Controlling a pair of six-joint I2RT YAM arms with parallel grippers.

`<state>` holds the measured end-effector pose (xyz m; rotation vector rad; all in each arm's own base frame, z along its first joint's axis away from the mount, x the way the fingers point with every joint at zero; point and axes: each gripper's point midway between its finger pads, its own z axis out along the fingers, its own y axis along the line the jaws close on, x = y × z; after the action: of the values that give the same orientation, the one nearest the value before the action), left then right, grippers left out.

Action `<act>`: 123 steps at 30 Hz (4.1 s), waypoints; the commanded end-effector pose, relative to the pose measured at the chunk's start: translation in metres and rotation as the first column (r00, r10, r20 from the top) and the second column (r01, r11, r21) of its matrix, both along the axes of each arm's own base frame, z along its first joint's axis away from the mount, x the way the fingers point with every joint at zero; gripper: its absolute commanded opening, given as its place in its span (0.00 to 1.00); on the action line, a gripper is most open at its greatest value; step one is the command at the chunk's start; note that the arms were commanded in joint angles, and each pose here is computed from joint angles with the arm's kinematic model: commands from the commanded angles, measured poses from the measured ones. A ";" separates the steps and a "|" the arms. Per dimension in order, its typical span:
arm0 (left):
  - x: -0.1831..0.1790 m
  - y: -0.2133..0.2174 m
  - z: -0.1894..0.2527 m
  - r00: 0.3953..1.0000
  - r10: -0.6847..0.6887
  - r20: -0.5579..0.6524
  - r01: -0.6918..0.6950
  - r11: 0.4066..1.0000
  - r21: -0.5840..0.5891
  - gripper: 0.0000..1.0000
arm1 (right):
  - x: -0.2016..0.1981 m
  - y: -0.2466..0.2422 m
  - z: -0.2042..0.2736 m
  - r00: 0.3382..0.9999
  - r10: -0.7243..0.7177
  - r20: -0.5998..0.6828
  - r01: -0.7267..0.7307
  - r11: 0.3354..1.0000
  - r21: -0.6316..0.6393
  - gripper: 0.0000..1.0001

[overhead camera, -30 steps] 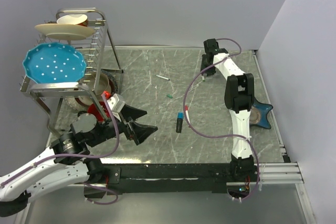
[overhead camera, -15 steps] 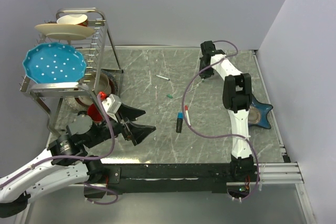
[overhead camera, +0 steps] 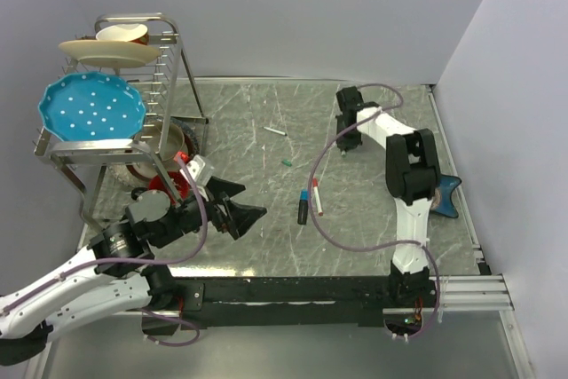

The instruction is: Insert the pens into the pen caps

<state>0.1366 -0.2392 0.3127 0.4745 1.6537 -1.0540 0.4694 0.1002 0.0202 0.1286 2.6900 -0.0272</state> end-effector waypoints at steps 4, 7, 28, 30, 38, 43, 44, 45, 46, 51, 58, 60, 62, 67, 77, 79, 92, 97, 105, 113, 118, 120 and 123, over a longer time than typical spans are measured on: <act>0.015 0.004 0.009 0.990 0.111 -0.087 -0.114 0.993 -0.030 0.98 | -0.078 0.015 0.008 0.999 0.037 0.034 -0.038 0.999 0.014 0.10; 0.016 -0.008 0.000 0.985 0.096 -0.144 -0.101 0.995 -0.027 0.97 | -0.104 0.017 0.010 0.997 0.036 0.062 -0.038 0.999 0.023 0.09; 0.058 -0.046 -0.064 0.870 0.249 -0.425 -0.305 0.950 -0.067 0.88 | -0.184 0.051 0.040 0.956 0.032 0.292 -0.076 0.987 0.142 0.05; 0.060 -0.053 -0.065 0.872 0.242 -0.425 -0.295 0.953 -0.063 0.88 | -0.188 0.053 0.043 0.951 0.035 0.306 -0.090 0.982 0.165 0.05; 0.080 -0.089 -0.074 0.869 0.236 -0.436 -0.279 0.960 -0.036 0.85 | -0.200 0.070 0.066 0.917 0.081 0.391 -0.196 0.944 0.266 0.04; 0.099 -0.107 -0.074 0.865 0.226 -0.448 -0.271 0.962 -0.037 0.82 | -0.214 0.081 0.087 0.883 0.104 0.459 -0.284 0.896 0.342 0.04; 0.099 -0.111 -0.074 0.869 0.208 -0.449 -0.253 0.966 -0.044 0.81 | -0.217 0.082 0.088 0.880 0.107 0.462 -0.292 0.890 0.350 0.04; 0.104 -0.116 -0.071 0.874 0.200 -0.444 -0.249 0.967 -0.056 0.80 | -0.219 0.084 0.091 0.878 0.110 0.467 -0.301 0.883 0.359 0.04; 0.106 -0.119 -0.073 0.877 0.195 -0.439 -0.241 0.969 -0.052 0.80 | -0.222 0.086 0.098 0.869 0.113 0.481 -0.319 0.872 0.372 0.04; 0.111 -0.141 -0.073 0.900 0.133 -0.414 -0.175 0.983 -0.064 0.78 | -0.231 0.093 0.113 0.849 0.117 0.516 -0.361 0.841 0.403 0.03; 0.128 -0.151 -0.086 0.898 0.191 -0.395 -0.204 0.979 0.010 0.74 | -0.245 0.102 0.133 0.829 0.124 0.546 -0.414 0.792 0.449 0.03; 0.132 -0.153 -0.090 0.896 0.200 -0.396 -0.209 0.978 0.021 0.73 | -0.248 0.104 0.136 0.827 0.123 0.549 -0.420 0.784 0.458 0.03; 0.134 -0.154 -0.092 0.895 0.205 -0.396 -0.211 0.977 0.028 0.73 | -0.251 0.105 0.142 0.821 0.120 0.559 -0.429 0.775 0.464 0.03; 0.140 -0.156 -0.102 0.886 0.229 -0.404 -0.228 0.972 0.052 0.70 | -0.256 0.107 0.153 0.808 0.114 0.578 -0.446 0.759 0.474 0.02; 0.126 -0.170 -0.099 0.905 0.091 -0.416 -0.095 0.995 0.010 0.10 | -0.266 0.119 0.162 0.793 0.154 0.590 -0.507 0.703 0.498 0.07; 0.121 -0.170 -0.099 0.902 0.049 -0.430 -0.058 0.998 -0.009 0.01 | -0.270 0.125 0.163 0.780 0.172 0.602 -0.541 0.670 0.509 0.11; 0.077 -0.154 -0.064 0.901 -0.182 -0.393 0.112 0.974 -0.196 0.01 | -0.290 0.138 0.175 0.766 0.166 0.621 -0.598 0.538 0.594 0.50; 0.068 -0.157 -0.051 0.889 -0.248 -0.385 0.147 0.951 -0.273 0.01 | -0.296 0.144 0.179 0.766 0.151 0.625 -0.608 0.486 0.627 0.57; 0.067 -0.152 -0.041 0.897 -0.251 -0.364 0.134 0.939 -0.317 0.01 | -0.302 0.141 0.183 0.757 0.098 0.647 -0.615 0.442 0.653 0.20; 0.096 -0.132 -0.056 0.903 -0.016 -0.430 -0.080 0.976 -0.203 0.79 | -0.296 0.124 0.186 0.762 0.017 0.647 -0.566 0.502 0.654 0.00; 0.136 -0.100 -0.072 0.811 0.309 -0.497 -0.384 0.922 -0.054 0.80 | -0.287 0.107 0.186 0.756 -0.024 0.654 -0.518 0.589 0.621 0.00; 0.140 -0.084 -0.098 0.717 0.431 -0.548 -0.470 0.879 0.077 0.80 | -0.287 0.103 0.186 0.752 -0.035 0.659 -0.512 0.598 0.616 0.00; 0.155 -0.077 -0.104 0.664 0.544 -0.514 -0.537 0.824 0.180 0.78 | -0.289 0.097 0.188 0.738 -0.041 0.674 -0.515 0.611 0.601 0.00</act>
<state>0.2666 -0.3474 0.2252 -0.2000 2.0644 -1.0568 0.1746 0.2093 0.1879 -0.0278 1.8841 1.1415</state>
